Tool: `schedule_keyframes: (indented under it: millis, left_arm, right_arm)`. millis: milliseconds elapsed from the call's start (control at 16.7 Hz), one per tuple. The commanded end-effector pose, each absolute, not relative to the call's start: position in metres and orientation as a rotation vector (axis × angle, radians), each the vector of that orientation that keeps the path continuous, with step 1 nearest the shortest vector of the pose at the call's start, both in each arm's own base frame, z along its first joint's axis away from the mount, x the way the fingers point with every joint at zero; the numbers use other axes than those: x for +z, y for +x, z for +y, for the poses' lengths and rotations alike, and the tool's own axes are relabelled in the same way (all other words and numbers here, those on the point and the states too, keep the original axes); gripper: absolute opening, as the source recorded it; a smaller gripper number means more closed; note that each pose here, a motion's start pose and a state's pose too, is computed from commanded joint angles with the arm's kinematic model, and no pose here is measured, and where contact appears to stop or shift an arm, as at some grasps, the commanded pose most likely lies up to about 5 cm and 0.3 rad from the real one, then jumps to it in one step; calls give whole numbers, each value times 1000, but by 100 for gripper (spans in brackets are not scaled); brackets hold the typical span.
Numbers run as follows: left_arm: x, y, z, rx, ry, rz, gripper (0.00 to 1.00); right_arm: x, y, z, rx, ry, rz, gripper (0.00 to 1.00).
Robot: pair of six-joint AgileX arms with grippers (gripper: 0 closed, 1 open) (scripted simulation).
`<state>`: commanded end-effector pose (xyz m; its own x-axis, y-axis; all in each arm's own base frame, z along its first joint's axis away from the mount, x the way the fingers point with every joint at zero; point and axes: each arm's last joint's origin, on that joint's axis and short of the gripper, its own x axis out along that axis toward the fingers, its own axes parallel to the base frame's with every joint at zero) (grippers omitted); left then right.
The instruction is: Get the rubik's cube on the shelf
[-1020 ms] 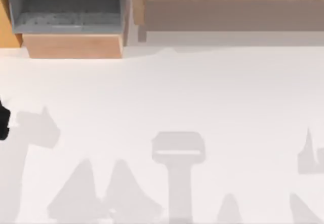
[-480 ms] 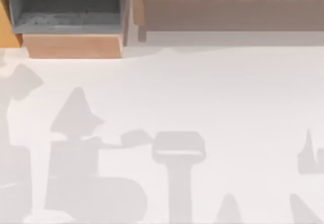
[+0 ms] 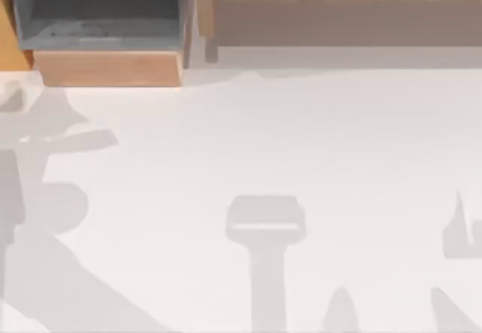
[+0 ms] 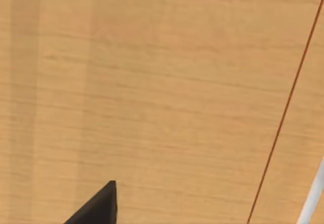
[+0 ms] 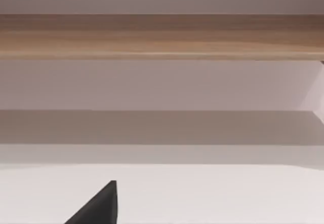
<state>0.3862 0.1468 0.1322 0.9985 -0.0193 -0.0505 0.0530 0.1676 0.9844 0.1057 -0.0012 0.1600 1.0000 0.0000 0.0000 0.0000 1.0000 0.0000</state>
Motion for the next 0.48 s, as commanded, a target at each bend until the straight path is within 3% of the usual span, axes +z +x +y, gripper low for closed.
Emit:
schedule_keyframes:
  millis: [240,480]
  left_arm:
    - [103,404,166,-25,1535,-6,100]
    - [95,408,171,-16,1571,-16,100]
  right_arm:
    - [160,106,-1,0,0,0,100]
    - [160,106,-1,0,0,0,100]
